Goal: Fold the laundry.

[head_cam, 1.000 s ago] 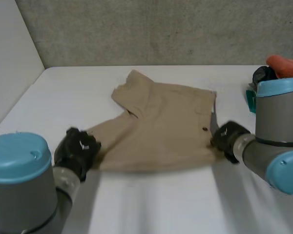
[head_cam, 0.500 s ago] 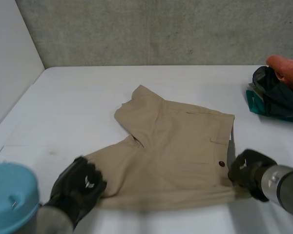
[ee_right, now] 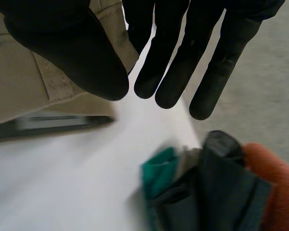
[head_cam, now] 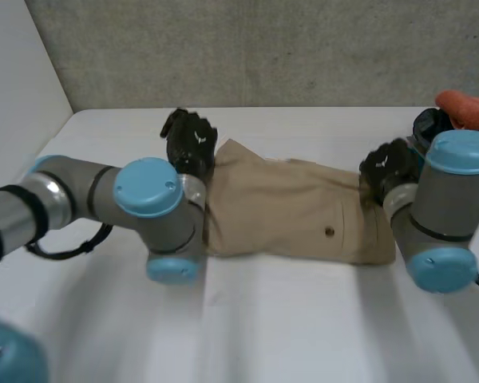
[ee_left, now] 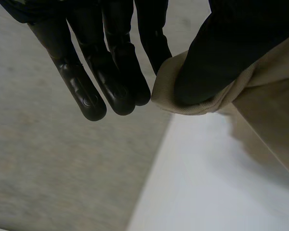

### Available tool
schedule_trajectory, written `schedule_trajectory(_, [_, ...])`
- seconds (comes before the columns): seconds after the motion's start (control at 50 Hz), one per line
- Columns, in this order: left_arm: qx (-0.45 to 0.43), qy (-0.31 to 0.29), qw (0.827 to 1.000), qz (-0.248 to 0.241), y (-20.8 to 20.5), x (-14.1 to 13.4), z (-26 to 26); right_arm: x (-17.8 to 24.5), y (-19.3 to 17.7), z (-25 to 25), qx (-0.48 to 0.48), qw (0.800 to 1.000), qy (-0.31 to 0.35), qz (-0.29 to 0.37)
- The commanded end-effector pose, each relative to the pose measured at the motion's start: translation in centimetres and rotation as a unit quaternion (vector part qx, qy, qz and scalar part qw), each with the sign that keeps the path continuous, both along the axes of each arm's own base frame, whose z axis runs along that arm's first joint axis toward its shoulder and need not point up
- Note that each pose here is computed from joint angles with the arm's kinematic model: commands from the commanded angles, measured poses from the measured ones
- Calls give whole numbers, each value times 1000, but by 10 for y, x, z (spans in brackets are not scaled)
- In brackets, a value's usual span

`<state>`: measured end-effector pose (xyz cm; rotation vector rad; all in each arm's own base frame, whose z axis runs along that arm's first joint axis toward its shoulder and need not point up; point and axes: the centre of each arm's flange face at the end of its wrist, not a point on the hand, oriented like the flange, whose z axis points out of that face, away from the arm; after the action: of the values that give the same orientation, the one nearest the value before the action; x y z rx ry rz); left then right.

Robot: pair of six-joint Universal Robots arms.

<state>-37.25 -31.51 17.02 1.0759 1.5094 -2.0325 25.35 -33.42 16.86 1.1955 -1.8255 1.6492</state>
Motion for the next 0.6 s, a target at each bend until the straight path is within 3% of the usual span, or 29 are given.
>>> schedule_trajectory(0.02, [-82, 10, 996, 16, -46, -12, -14, 12, -43, -11, -77, 997, -21, -21])
schedule_trajectory(0.1, [-99, 18, 995, 3, -59, -20, -27, 18, -62, -21, -118, 992, -31, -26])
schedule_trajectory(0.2, [-116, 22, 993, -18, -74, -34, -53, 22, -83, -38, -168, 985, 4, -49])
schedule_trajectory(0.38, [-115, 41, 989, -82, -67, -49, -68, 27, -96, -47, -204, 977, 22, -61])
schedule_trajectory(0.6, [-164, 85, 981, -57, -61, -40, 3, 23, -78, -4, -160, 983, -88, -15])
